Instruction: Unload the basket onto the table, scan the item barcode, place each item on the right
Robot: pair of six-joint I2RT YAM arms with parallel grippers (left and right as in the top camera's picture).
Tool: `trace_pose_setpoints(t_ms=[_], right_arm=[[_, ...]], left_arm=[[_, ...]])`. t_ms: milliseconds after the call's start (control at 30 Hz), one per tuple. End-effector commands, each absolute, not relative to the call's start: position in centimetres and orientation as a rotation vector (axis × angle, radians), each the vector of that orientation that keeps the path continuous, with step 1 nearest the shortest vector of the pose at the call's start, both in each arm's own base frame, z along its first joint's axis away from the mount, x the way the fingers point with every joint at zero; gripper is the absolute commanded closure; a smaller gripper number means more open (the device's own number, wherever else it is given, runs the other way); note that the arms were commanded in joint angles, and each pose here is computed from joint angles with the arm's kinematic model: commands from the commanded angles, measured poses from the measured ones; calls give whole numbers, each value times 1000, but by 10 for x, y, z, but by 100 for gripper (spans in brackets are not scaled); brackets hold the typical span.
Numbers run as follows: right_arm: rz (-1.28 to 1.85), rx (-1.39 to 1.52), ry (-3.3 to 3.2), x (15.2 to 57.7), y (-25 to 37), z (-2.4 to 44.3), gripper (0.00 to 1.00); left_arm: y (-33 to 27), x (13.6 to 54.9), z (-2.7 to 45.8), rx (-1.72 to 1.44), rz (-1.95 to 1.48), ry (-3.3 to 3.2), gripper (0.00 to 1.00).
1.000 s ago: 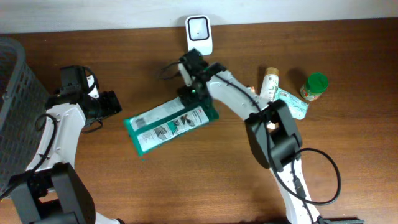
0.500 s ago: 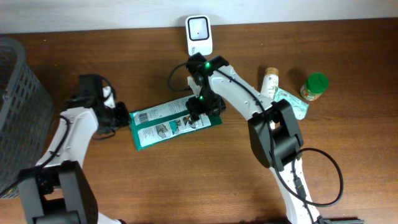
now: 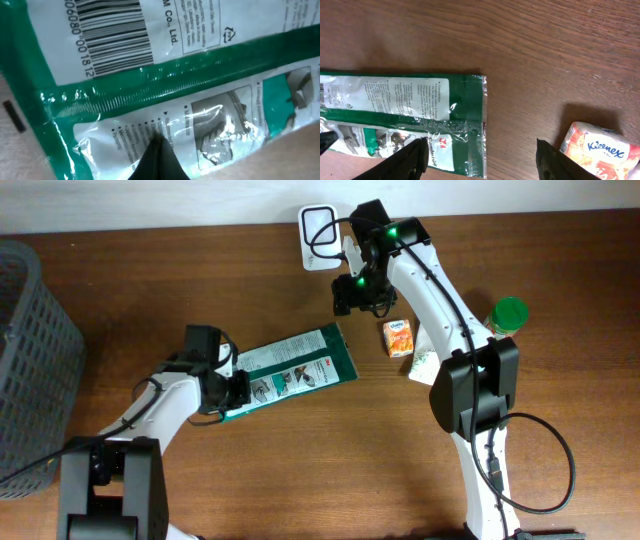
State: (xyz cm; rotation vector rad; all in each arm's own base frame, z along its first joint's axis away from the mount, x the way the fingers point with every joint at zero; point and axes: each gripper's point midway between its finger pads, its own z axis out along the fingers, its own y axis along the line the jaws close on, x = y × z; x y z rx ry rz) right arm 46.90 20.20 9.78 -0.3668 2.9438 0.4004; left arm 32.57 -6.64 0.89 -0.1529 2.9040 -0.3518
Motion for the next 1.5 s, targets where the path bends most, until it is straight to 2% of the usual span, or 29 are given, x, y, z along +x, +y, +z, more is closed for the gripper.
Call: trace_pose_setpoints(t_ms=[0,300,500,633,800,933,1133,1300,1467], right_arm=[[426,-383,2914,471,211,106,33],[578,-514,2694,496,277,112,33],[585,-618,2723,483,318,64,33],[570,-623,2806,474,318,26,33],[557,-614,2859,469,311,9,33],[587,-627,2946,447,310,4,33],[623,-678,3186,381,310,5,33],[683,-754,3285,342,321,12,33],[734,-769,3224,355,323,18,33]], left_arm=[[-68,321,-2,-140,-369,2885,100],[-67,307,-14,-169,-372,2922,100],[-66,320,-11,-160,-360,2867,100],[-55,341,-7,-163,-260,2780,100],[-54,361,1,-110,-237,2692,100],[-53,373,7,-108,-227,2638,100],[-48,394,20,-114,-189,2538,100],[-48,396,23,-112,-192,2524,100],[-47,405,61,-118,-197,2470,100]])
